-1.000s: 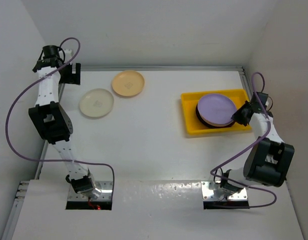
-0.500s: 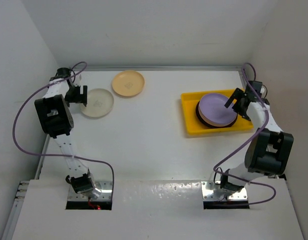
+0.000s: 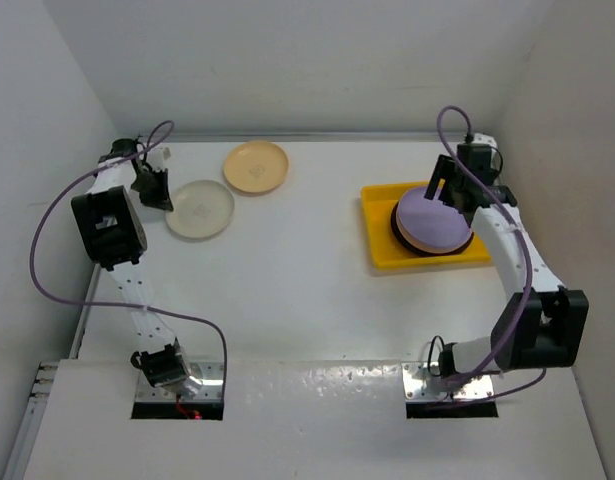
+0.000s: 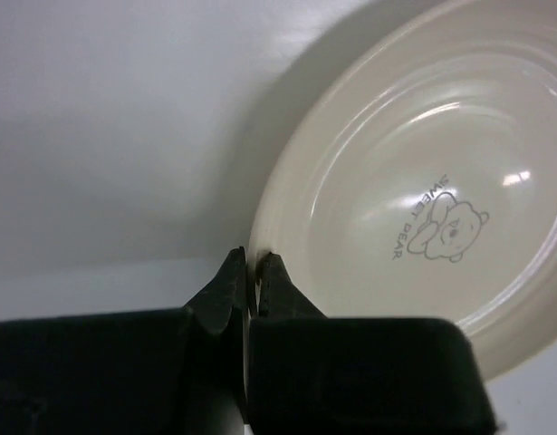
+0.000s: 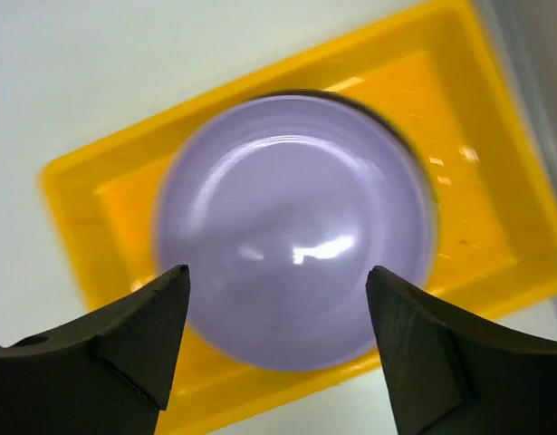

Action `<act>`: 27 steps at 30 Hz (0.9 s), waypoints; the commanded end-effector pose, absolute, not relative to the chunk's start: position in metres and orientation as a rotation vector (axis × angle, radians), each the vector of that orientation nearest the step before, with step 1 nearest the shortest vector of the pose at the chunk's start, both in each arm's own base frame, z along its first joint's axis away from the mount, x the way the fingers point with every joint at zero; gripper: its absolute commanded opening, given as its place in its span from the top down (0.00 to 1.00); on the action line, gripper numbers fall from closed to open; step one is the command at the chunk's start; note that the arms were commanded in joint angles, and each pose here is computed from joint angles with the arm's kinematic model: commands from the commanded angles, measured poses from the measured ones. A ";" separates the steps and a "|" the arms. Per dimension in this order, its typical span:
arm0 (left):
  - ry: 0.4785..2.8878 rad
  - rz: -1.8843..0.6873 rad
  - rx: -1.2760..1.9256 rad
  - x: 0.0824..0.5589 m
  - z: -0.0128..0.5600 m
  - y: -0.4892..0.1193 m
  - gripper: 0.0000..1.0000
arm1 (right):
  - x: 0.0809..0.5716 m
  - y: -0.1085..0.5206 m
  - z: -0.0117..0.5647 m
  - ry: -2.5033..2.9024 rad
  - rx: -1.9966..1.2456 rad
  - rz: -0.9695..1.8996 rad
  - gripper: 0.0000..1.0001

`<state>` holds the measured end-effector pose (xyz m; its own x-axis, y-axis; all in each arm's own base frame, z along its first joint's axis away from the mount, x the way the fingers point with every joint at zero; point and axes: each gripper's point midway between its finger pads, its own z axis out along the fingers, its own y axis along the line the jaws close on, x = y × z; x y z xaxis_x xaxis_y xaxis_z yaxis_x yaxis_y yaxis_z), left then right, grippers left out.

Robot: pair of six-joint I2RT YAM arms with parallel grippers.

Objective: Place the plates into the plastic bin on the countertop

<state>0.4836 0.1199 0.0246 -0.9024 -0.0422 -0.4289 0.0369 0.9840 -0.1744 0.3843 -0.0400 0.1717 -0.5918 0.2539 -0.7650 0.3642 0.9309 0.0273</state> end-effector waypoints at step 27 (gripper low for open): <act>2.430 -0.813 0.817 0.393 0.155 -0.102 1.00 | 0.398 0.343 0.101 2.347 -0.311 0.788 1.00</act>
<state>0.3941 -0.0900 0.1340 -0.7560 0.3915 -0.5245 0.6157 0.6973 -0.3670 0.3854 0.3450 0.0739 -0.8065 -0.1077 -0.5813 -0.4259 0.7877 0.4451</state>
